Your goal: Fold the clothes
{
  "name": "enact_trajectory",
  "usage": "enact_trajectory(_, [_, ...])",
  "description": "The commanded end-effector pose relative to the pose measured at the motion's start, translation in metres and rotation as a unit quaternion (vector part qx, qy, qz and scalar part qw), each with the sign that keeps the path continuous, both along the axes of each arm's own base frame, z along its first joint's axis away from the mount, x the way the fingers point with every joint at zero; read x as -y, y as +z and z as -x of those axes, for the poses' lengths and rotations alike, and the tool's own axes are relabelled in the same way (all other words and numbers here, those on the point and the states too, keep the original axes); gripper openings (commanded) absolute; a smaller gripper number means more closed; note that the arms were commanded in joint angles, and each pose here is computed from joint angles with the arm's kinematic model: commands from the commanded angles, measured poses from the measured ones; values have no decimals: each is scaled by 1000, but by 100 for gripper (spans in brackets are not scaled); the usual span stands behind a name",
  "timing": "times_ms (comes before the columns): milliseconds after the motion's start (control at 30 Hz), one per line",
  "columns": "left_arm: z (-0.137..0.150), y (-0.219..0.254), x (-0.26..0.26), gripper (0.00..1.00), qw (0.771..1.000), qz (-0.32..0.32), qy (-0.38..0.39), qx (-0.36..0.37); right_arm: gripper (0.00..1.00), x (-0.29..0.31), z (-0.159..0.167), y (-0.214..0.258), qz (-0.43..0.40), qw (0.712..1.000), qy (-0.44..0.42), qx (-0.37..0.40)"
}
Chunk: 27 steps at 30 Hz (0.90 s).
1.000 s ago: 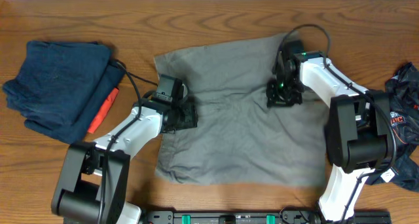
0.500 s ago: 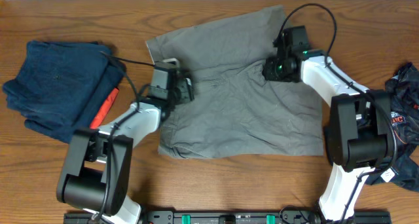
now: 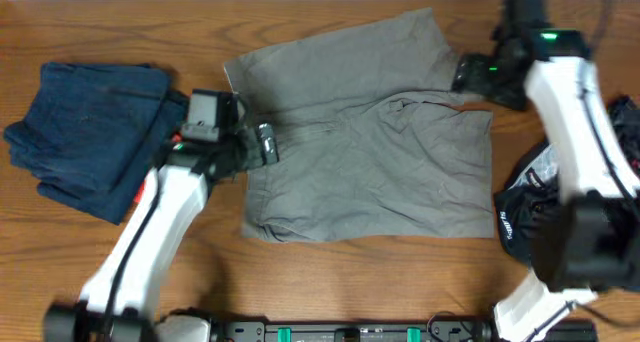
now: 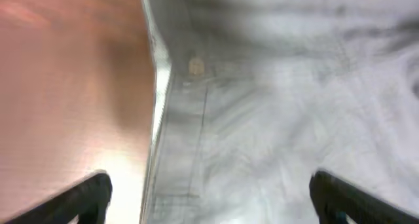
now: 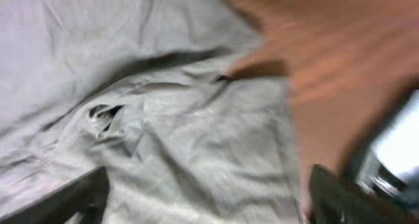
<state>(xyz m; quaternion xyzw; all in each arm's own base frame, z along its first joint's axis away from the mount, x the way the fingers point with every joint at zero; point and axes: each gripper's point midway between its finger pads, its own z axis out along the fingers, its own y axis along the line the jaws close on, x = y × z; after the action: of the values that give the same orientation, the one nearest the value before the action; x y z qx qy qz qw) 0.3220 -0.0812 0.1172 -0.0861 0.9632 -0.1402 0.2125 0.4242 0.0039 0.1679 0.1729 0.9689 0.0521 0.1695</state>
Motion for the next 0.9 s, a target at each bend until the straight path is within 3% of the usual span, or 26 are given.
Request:
enact_trajectory(0, [21, 20, -4, 98, 1000, 1, -5, -3, 99, 5, 17, 33, -28, 999, 6, 18])
enact_trajectory(100, [53, 23, -9, 98, 999, -3, 0, -40, 99, 17, 50, 37, -40, 998, -26, -26])
enact_trajectory(333, [111, 13, -18, 98, 980, 28, 126, -150, 99, 33, 112, 39, -85, 981, -155, -76])
enact_trajectory(667, [132, -25, -28, 98, 971, 41, 195, -134, 99, 2, 193, -7, -138, 965, -201, -93])
enact_trajectory(867, [138, -66, -23, 98, 962, 70, 223, -143, 99, -16, 217, -43, -168, 952, -229, -114])
